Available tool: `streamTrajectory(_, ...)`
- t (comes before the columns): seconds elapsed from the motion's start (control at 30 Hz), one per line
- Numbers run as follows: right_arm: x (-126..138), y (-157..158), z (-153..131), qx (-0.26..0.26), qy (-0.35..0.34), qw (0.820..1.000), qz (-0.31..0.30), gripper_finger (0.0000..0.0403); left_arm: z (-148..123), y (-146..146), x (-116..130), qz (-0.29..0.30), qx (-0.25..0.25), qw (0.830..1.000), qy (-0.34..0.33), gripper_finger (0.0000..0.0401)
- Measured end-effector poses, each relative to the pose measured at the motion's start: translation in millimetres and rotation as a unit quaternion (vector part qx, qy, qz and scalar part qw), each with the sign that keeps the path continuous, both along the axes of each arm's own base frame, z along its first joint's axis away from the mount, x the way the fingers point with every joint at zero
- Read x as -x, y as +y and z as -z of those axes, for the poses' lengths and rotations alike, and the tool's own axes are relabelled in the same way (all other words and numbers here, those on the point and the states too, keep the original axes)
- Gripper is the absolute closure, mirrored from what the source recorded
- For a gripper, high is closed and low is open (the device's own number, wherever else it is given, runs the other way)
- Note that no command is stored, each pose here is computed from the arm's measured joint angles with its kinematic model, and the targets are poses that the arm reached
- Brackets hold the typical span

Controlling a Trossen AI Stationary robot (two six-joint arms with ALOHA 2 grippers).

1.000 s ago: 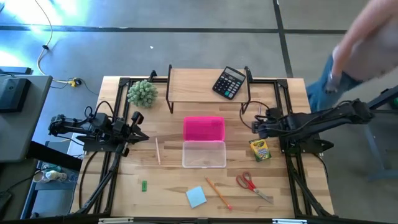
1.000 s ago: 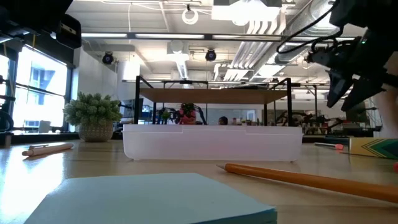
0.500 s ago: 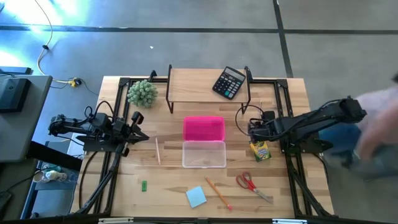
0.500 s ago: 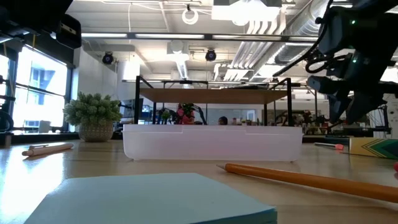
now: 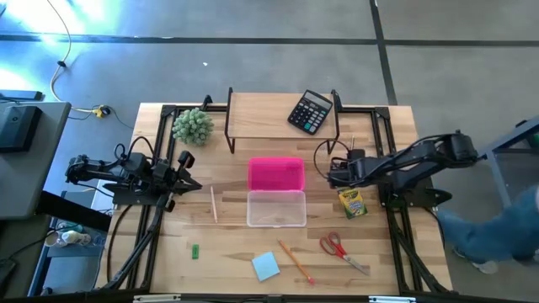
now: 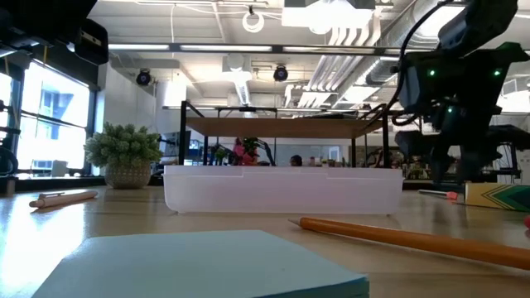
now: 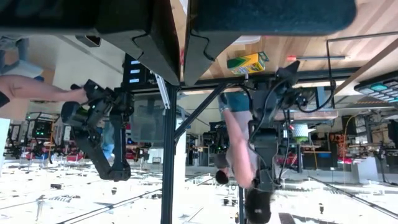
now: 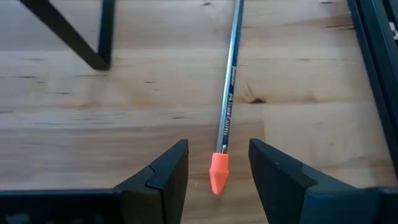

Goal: Pack school essentials
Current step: Put the black pencil into the supply box

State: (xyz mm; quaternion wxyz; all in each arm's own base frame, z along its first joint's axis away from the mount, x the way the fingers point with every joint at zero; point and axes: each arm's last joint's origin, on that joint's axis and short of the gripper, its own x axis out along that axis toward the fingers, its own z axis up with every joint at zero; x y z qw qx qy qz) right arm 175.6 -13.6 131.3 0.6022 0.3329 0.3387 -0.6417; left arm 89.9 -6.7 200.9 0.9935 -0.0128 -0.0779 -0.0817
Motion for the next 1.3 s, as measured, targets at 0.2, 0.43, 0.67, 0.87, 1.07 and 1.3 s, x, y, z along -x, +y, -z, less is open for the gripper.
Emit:
streamTrajectory(0.2, -2, -5, 11, -0.019, 0.031, 0.999, 0.014, 0.0242, 0, 0, 0, 0.0, 0.0, 1.0, 0.0, 0.0389)
streamTrajectory(0.43, -6, -11, 18, -0.033, 0.043, 0.999, 0.008, 0.0245, 0, 0, 0, 0.0, 0.0, 1.0, 0.0, 0.0389)
streamTrajectory(0.67, -7, -12, 18, -0.045, 0.037, 0.998, 0.008, 0.0286, 0, 0, 0, 0.0, 0.0, 1.0, 0.0, 0.0389)
streamTrajectory(0.87, -8, -12, 19, -0.049, 0.038, 0.998, 0.001, 0.0325, 0, 0, 0, 0.0, 0.001, 1.0, 0.0, 0.0389)
streamTrajectory(1.07, -8, -11, 19, -0.052, 0.041, 0.998, 0.001, 0.0362, 0, 0, 0, 0.001, 0.008, 1.0, 0.001, 0.0389)
streamTrajectory(1.3, -7, -11, 19, -0.053, 0.044, 0.998, 0.001, 0.0388, 0, 0, 0, 0.001, 0.008, 1.0, 0.001, 0.0389)
